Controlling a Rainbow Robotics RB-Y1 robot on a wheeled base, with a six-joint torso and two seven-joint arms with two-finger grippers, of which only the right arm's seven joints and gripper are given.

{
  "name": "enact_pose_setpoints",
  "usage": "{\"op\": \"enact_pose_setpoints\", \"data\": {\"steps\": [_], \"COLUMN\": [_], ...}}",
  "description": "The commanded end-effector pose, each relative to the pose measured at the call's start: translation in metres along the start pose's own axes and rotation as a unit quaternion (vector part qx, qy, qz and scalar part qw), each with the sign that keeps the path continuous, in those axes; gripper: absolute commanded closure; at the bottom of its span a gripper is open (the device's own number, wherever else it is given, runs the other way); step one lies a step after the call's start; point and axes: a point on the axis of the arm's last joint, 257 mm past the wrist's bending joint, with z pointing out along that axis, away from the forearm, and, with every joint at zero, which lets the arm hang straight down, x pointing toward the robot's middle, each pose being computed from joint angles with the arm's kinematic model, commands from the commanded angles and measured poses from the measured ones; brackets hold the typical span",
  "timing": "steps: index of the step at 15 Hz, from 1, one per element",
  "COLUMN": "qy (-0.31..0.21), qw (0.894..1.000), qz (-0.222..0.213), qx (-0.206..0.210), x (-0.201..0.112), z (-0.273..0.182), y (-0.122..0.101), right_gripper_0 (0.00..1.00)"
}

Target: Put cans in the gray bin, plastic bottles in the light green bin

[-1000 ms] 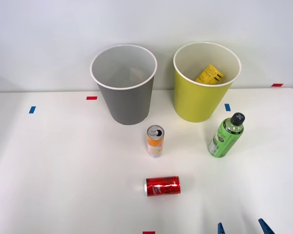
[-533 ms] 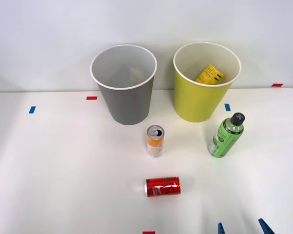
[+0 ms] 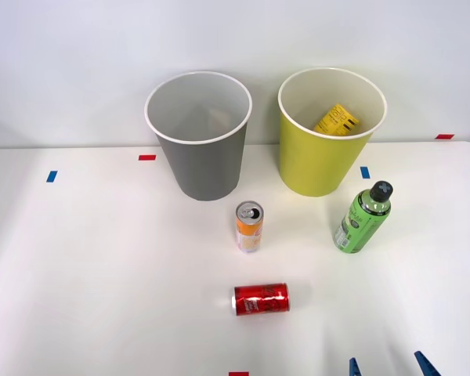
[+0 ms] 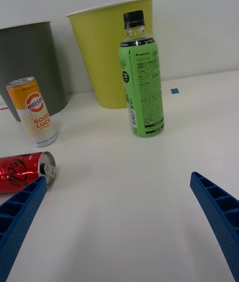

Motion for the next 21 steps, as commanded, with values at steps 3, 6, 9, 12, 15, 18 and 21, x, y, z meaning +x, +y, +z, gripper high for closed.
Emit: {"op": "enact_pose_setpoints", "data": {"steps": [3,6,9,12,15,18,21], "qy": [0.000,0.000,0.000,0.000,0.000,0.000,0.000], "qw": [1.000,1.000,1.000,1.000,1.000,1.000,1.000], "qz": [0.000,0.000,0.000,0.000,0.000,0.000,0.000], "qx": [0.000,0.000,0.000,0.000,0.000,0.000,0.000], "x": [0.0000,0.0000,0.0000,0.0000,0.0000,0.0000,0.0000], "z": [0.0000,0.0000,0.0000,0.0000,0.0000,0.0000,0.0000], "y": [0.0000,0.0000,0.0000,0.0000,0.0000,0.0000,0.0000], "right_gripper_0": [0.00,0.00,0.00,0.00,0.00,0.00,0.00]}}
